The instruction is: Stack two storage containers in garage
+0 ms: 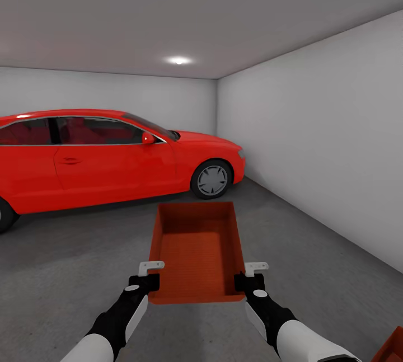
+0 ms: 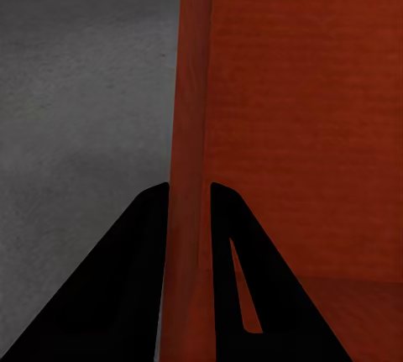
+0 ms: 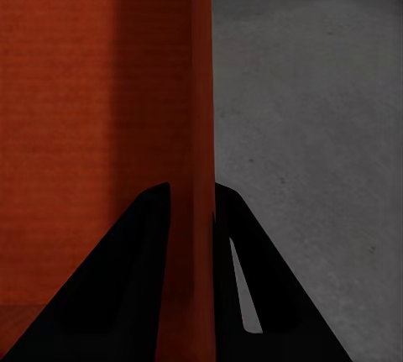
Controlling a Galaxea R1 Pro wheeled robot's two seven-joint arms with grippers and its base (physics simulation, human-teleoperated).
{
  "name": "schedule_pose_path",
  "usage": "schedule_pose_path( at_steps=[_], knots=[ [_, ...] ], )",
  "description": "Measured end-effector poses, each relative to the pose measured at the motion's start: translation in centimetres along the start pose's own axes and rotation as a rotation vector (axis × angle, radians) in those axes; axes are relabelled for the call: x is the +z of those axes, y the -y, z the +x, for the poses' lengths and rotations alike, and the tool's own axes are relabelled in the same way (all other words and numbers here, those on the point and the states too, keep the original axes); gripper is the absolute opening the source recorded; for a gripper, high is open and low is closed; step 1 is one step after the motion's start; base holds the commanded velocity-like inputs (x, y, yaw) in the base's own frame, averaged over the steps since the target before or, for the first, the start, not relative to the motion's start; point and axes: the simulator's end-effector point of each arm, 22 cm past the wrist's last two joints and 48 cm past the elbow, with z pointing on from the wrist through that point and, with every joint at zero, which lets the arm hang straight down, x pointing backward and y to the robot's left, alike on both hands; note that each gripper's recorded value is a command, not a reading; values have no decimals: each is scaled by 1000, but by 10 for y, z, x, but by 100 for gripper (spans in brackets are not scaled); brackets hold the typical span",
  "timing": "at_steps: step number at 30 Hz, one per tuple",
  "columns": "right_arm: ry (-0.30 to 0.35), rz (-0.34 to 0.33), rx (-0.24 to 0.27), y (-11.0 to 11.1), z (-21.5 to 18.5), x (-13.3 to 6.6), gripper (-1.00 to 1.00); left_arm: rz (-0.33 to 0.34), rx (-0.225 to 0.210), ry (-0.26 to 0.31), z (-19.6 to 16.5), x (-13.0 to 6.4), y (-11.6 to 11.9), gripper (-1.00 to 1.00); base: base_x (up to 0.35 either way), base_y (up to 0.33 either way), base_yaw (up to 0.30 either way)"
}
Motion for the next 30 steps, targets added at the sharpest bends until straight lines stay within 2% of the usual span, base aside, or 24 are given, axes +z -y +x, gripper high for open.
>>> schedule_pose_path(
  at_steps=[30],
  knots=[
    [1,0,0,0,0,0,-100,0,0,1,0,0,0,-100,0,0,-232]
  ],
)
